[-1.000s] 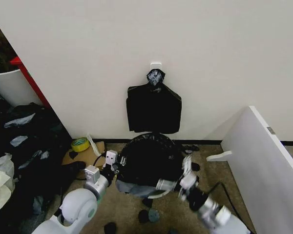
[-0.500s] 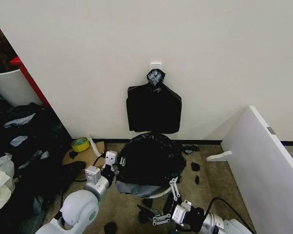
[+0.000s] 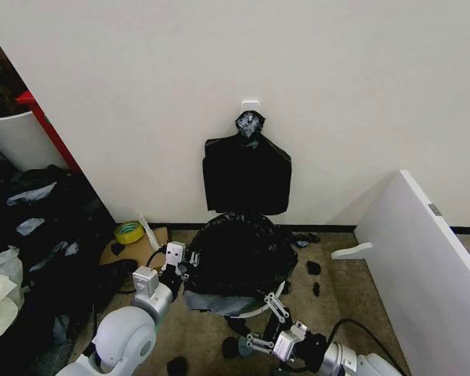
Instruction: Place the garbage bag over the trash bin.
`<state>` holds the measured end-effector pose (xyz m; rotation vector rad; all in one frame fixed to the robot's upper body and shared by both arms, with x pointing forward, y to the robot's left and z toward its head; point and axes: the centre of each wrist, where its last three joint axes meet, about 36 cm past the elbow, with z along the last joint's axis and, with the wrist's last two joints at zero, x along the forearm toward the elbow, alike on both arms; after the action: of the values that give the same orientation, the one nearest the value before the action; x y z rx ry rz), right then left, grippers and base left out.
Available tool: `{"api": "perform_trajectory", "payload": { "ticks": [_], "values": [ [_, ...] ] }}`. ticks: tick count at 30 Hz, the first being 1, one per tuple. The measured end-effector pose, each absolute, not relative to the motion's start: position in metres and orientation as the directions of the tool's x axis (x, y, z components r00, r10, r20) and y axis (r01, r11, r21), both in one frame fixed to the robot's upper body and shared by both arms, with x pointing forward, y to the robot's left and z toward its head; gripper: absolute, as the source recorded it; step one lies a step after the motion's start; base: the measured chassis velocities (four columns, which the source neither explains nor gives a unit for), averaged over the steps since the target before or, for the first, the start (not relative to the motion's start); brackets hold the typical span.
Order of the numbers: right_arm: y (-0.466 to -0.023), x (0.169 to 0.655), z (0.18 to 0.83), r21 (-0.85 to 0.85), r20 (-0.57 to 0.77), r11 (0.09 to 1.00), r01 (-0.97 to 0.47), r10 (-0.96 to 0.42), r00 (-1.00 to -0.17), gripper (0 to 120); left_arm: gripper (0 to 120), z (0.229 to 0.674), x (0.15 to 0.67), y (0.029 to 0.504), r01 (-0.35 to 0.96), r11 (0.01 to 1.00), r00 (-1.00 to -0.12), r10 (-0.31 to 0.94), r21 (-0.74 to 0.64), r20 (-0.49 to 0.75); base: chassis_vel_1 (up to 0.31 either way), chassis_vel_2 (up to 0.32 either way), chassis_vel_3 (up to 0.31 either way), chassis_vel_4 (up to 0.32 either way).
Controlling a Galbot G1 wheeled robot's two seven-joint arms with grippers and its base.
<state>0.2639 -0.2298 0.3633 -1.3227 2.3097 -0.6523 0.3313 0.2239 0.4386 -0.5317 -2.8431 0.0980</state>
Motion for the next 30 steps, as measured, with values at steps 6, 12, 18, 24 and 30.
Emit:
{"api": "perform_trajectory", "payload": {
  "ticks": [6, 12, 18, 24, 30],
  "values": [
    [-0.23, 0.262, 0.357, -0.578, -0.111, 0.438, -0.688, -0.878, -0.466, 23, 0, 0.443, 0.328, 0.226, 0.342, 0.933, -0.907, 0.358, -0.109, 0.223, 0.0, 0.0, 0.0, 0.0],
    [-0.229, 0.261, 0.35, -0.573, -0.115, 0.437, -0.694, -0.881, -0.46, 3, 0, 0.445, 0.327, 0.228, 0.335, 0.936, -0.911, 0.351, -0.107, 0.218, 0.0, 0.0, 0.0, 0.0],
    [-0.232, 0.266, 0.341, -0.557, -0.128, 0.43, -0.711, -0.89, -0.438, 0, 0, 0.449, 0.33, 0.23, 0.318, 0.941, -0.915, 0.337, -0.116, 0.222, 0.0, 0.0, 0.0, 0.0],
    [-0.244, 0.278, 0.321, -0.504, -0.136, 0.355, -0.787, -0.933, -0.334, 0, 0, 0.457, 0.336, 0.233, 0.282, 0.946, -0.92, 0.314, -0.159, 0.235, 0.0, 0.0, 0.0, 0.0],
    [-0.258, 0.294, 0.29, -0.486, -0.119, 0.303, -0.82, -0.952, -0.281, 0, 0, 0.465, 0.337, 0.233, 0.268, 0.941, -0.907, 0.319, -0.207, 0.276, 0.0, 0.0, 0.0, 0.0]
  ]
}}
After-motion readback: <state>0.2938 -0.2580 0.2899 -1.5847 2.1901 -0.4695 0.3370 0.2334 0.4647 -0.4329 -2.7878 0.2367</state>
